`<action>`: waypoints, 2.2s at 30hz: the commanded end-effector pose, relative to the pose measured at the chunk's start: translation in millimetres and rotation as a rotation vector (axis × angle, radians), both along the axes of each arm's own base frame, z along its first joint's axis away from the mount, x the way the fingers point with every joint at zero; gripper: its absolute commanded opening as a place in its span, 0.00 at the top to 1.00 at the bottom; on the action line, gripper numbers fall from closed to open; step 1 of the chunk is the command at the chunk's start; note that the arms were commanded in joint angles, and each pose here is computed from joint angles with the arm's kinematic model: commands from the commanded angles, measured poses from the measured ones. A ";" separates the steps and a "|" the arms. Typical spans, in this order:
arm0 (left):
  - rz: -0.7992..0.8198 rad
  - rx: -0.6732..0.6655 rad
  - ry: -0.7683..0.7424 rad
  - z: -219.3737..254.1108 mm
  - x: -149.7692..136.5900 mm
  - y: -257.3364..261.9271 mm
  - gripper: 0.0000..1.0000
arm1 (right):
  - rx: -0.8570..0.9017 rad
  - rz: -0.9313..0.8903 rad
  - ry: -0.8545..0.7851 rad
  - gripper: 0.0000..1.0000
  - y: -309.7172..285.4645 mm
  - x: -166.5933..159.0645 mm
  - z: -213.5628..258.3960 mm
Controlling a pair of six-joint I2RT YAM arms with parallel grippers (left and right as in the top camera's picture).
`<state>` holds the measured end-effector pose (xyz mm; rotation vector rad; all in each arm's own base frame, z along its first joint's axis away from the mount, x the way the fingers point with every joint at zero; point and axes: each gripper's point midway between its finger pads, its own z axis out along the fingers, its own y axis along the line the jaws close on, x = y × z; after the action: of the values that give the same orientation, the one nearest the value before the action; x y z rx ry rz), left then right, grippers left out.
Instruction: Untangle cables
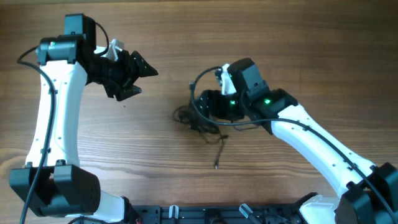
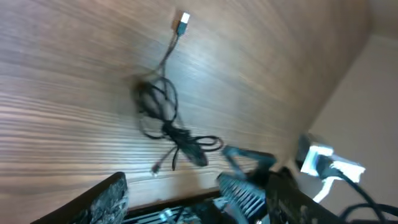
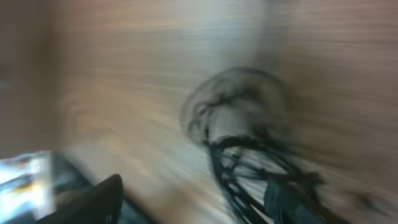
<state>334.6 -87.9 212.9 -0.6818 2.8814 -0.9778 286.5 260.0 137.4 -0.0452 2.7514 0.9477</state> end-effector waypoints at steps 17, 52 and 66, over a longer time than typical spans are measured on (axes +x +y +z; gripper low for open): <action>0.052 0.345 0.079 -23.0 -14.4 3.2 0.24 | -0.342 0.399 0.006 0.64 -47.5 -45.4 -88.7; 0.025 -0.344 -0.116 52.2 9.6 2.9 0.96 | -0.102 -0.015 0.004 0.53 -30.7 31.5 -6.5; -0.057 -0.361 -0.061 51.8 -8.5 -23.7 0.96 | 0.386 0.047 0.013 0.44 94.2 33.9 45.7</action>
<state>328.7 -108.7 254.5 -0.6191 2.7340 -1.4932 311.8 351.3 205.4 -0.2436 2.4464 1.4709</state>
